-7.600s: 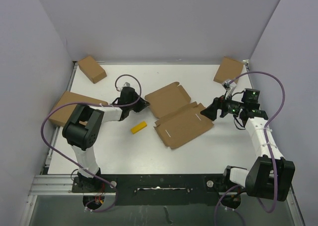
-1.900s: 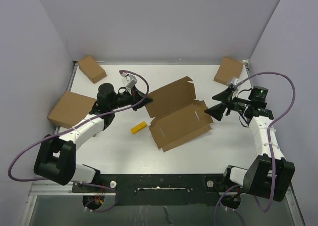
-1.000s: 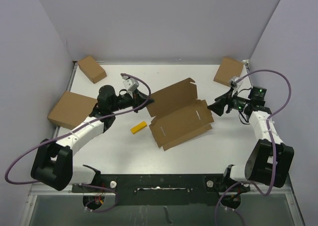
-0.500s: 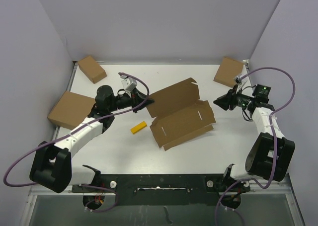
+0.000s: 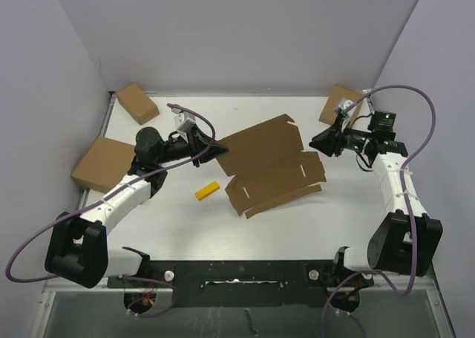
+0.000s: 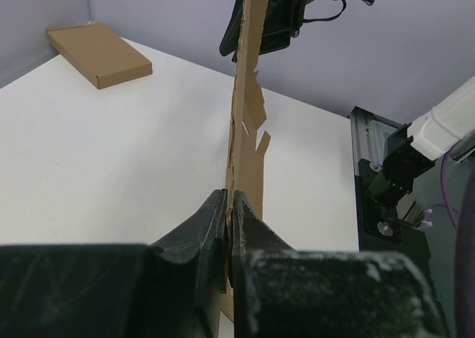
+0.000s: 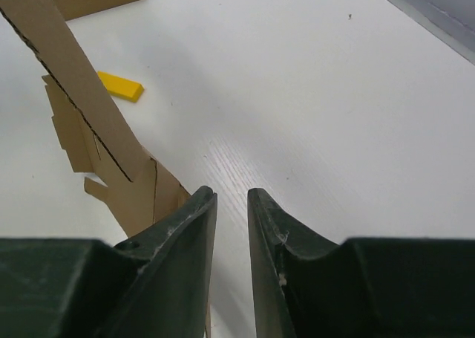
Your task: Fold the paper box
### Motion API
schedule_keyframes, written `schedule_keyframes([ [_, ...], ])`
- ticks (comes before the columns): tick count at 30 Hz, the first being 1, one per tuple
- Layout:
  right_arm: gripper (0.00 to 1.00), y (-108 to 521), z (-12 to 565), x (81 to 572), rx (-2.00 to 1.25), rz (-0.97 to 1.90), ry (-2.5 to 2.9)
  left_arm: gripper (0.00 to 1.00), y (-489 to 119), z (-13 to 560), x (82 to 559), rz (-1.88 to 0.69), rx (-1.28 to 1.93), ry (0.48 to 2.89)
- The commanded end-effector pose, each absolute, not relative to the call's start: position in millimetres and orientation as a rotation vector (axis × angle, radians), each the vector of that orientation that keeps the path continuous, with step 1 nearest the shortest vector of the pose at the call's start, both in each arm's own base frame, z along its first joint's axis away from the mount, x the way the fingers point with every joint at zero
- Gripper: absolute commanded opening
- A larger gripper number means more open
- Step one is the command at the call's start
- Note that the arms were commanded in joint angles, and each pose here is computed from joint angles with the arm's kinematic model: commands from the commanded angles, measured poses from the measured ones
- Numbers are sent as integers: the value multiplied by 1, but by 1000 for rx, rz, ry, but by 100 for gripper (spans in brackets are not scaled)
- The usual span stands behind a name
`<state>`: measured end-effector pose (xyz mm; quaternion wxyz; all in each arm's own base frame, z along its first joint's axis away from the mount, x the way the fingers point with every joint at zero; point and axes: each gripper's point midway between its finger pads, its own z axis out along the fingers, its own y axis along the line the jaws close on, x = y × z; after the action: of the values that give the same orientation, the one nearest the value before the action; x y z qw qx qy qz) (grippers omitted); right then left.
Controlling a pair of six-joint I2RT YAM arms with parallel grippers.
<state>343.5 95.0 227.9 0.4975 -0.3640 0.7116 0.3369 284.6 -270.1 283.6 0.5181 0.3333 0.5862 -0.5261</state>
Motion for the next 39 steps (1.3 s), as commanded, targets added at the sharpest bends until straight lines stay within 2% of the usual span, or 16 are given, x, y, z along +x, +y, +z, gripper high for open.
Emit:
schedule_keyframes([
  [1,25,90,249,329,-932,762,1635,0,-268,305,279,-1270,847,1299],
  [13,27,113,244,309,-1100,813,1548,0,-270,305,273,-1310,880,1280],
  [22,40,127,247,290,-1192,870,1461,0,-270,305,273,-1318,881,1279],
  [39,41,133,236,297,-1261,833,1452,0,-273,304,264,-1394,925,1254],
])
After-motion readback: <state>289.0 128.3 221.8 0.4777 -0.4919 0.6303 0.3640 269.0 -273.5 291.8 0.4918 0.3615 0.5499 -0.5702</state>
